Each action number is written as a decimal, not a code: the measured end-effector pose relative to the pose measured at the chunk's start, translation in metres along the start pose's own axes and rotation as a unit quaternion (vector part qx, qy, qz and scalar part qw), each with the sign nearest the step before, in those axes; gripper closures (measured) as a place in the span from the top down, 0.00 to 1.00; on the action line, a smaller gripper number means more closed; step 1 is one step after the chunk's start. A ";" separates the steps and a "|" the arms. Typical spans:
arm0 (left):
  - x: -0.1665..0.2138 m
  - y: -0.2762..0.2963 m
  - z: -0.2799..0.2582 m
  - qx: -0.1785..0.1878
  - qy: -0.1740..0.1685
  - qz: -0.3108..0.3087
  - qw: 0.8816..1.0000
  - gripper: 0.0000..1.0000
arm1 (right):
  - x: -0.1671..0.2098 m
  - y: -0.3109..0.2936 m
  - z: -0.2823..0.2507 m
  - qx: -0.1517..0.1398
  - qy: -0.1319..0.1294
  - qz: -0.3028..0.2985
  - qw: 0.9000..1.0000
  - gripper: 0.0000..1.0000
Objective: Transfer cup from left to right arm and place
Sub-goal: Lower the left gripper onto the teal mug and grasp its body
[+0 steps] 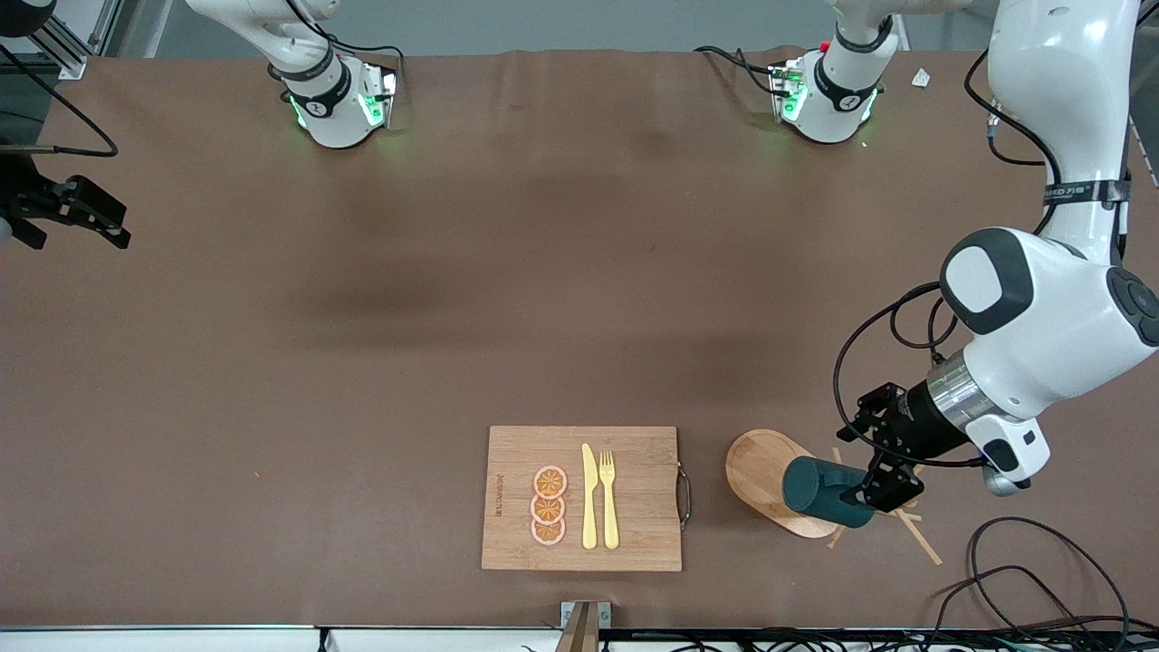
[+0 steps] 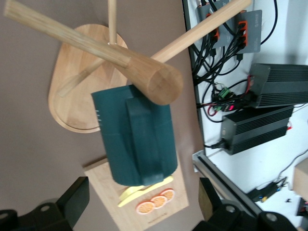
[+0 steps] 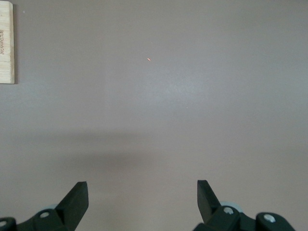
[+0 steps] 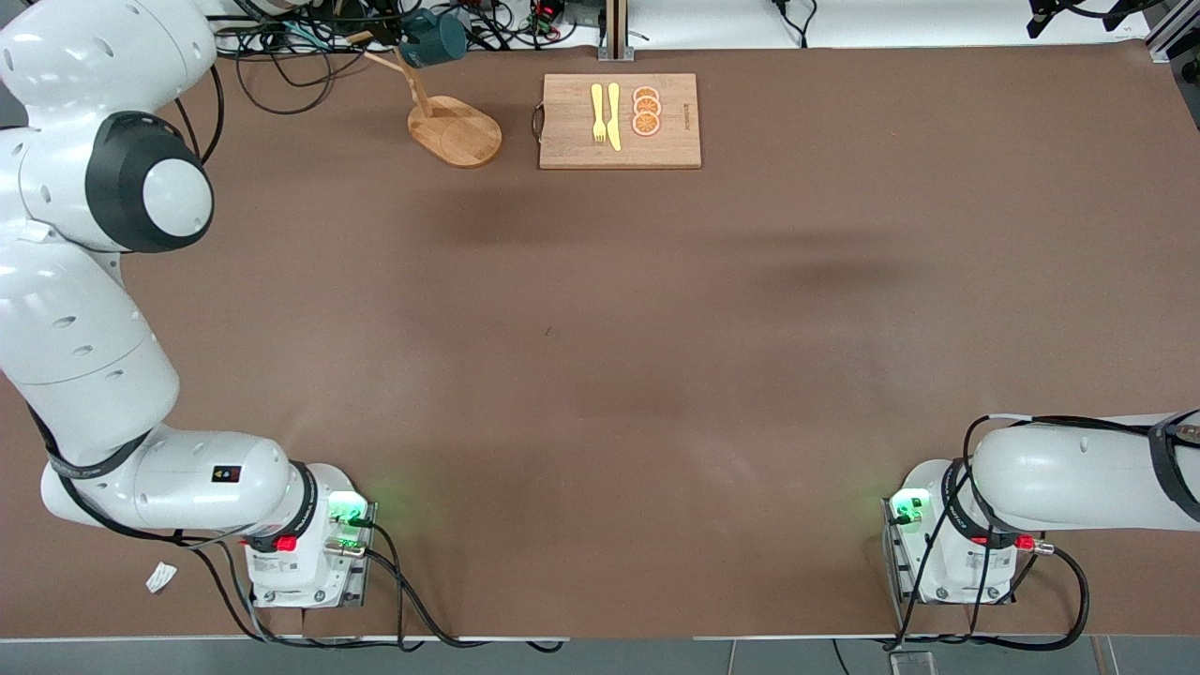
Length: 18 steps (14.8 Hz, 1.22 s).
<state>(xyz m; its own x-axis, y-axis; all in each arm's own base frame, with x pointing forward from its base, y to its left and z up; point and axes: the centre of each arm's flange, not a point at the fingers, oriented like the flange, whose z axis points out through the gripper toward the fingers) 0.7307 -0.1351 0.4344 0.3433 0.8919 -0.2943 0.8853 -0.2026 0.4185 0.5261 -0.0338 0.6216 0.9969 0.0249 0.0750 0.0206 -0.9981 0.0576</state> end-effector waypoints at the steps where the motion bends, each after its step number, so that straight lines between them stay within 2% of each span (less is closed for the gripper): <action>1: 0.001 0.002 0.000 -0.010 -0.003 -0.009 1.000 1.00 | 0.000 0.000 0.000 0.000 0.000 0.000 1.000 1.00; 5: 0.013 0.003 0.014 -0.040 0.004 -0.024 0.999 1.00 | 0.000 -0.001 0.000 0.000 -0.001 -0.001 1.000 1.00; 10: 0.023 -0.003 0.039 -0.044 0.008 -0.032 0.998 1.00 | 0.000 -0.001 0.000 0.000 -0.001 -0.001 1.000 1.00; 18: 0.018 -0.005 0.054 -0.052 -0.009 -0.052 0.997 1.00 | -0.002 0.001 0.001 0.000 -0.006 0.001 1.000 1.00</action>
<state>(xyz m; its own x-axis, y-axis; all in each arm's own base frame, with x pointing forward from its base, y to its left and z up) 0.7491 -0.1403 0.3804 0.2572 0.8982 -0.3566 0.8794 -0.0645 0.4717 0.5247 -0.0349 0.6209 0.9978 0.0225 0.0624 0.0189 -0.9982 0.0565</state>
